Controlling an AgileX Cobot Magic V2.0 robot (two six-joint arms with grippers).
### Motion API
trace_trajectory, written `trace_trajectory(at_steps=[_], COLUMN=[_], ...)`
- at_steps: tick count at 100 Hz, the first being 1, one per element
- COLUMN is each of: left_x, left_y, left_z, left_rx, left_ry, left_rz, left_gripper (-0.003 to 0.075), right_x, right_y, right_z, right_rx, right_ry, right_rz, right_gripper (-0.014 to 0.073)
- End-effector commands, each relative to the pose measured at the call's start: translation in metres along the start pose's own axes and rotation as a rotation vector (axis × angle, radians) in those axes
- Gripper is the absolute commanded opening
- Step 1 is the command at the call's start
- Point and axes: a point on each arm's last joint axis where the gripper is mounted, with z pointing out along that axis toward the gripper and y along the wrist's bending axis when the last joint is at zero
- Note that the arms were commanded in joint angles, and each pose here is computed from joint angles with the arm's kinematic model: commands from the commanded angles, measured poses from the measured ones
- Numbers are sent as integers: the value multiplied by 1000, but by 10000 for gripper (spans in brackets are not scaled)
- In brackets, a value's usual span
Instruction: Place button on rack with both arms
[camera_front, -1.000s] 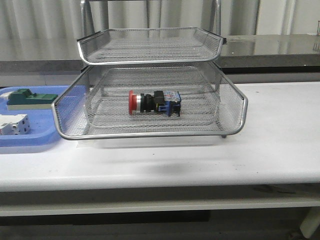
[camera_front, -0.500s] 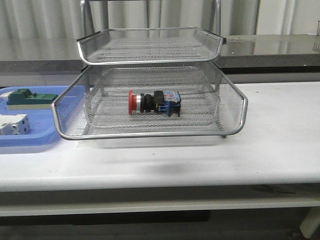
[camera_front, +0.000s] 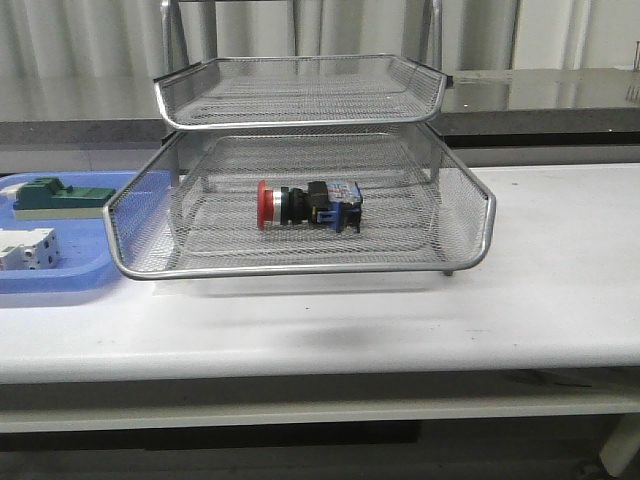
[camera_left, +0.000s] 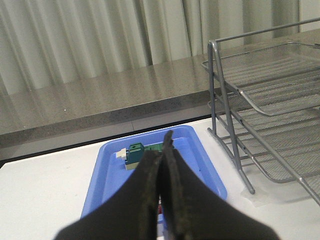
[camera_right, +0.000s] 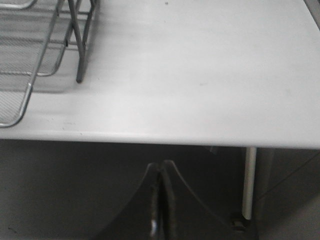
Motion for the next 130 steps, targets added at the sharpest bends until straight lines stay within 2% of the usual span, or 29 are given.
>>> trace_trajectory(at_steps=[1,26,49,70,102,130], left_x=[-15,-15,-15,-15,-15,-15], left_y=[5,5,5,5,5,5], left_z=[-1,-1,-1,-1,-1,-1], left_rx=[-41,-41,-41,-41,-41,-41], left_ry=[-91,-91,-91,-91,-91,-91], left_rz=[-24,-24,-24,-24,-24,-24], left_gripper=[-20,-20,-20,-20,-20,-20], right_x=[-20,-27,-24,-11,-3,11], right_y=[3,20,51,95,169,212], right_z=[2,66,123,161,192,217], right_rx=[-27,-142,-268,-368,-506,-543], right_ry=[-107,163,322,407,464,512], right_rz=[18,99,21,-85,-237,-349], right_gripper=[-65,-65,-65,-65,-65,-65])
